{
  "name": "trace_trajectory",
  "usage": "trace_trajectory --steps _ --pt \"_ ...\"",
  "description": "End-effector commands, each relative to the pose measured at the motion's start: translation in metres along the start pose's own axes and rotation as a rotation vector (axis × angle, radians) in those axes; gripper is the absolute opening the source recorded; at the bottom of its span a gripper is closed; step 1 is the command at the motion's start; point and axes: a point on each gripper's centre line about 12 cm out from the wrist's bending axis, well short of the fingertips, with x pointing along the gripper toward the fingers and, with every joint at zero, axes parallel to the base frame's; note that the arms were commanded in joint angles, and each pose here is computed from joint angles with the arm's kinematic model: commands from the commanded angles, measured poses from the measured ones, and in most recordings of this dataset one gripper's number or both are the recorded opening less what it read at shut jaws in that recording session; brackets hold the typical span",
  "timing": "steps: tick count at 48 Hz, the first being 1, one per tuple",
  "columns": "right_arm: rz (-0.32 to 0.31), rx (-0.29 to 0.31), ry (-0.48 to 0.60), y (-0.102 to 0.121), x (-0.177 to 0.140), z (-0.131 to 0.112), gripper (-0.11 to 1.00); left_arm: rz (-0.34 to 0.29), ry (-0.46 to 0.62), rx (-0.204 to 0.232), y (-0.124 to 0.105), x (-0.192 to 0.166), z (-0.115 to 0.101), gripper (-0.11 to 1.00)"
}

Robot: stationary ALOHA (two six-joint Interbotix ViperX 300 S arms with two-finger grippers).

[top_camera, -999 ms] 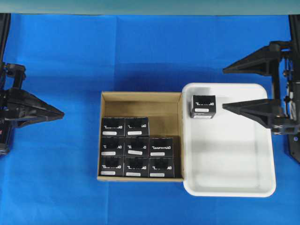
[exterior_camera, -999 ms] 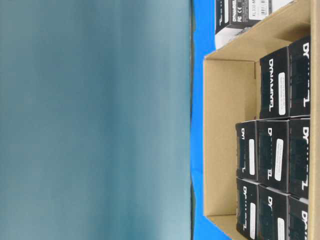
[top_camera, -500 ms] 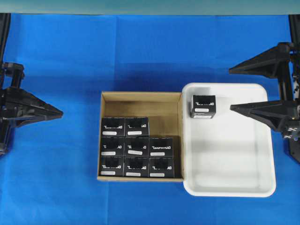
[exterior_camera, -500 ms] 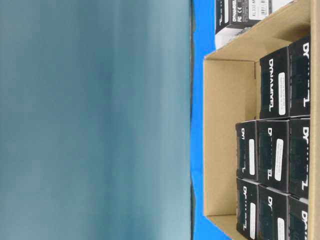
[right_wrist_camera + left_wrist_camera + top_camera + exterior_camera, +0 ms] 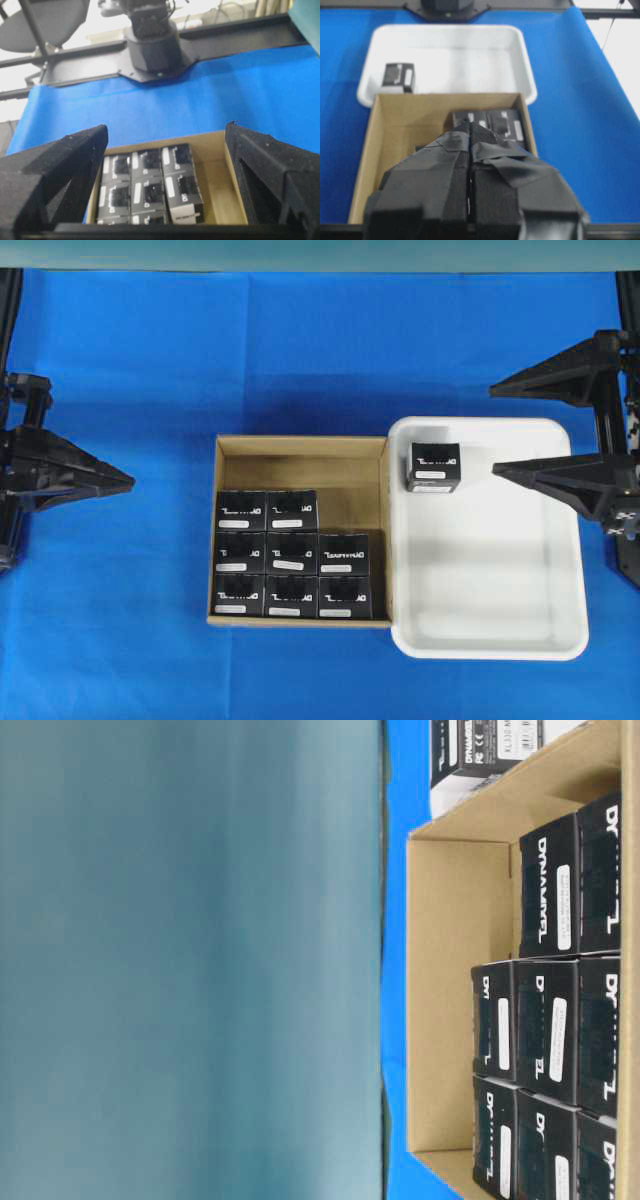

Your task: Pick the box from inside the cardboard box.

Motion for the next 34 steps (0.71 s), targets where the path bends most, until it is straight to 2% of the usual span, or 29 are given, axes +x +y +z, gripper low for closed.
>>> trace_trajectory --steps 1,34 --pt "0.000 0.005 -0.016 0.0000 0.0002 0.0035 0.96 0.003 -0.017 0.004 0.0006 0.0002 0.0050 -0.07" --pt "-0.001 0.005 -0.006 -0.0003 0.0007 0.0010 0.96 0.003 -0.008 0.001 0.0006 0.0009 0.0016 -0.07"
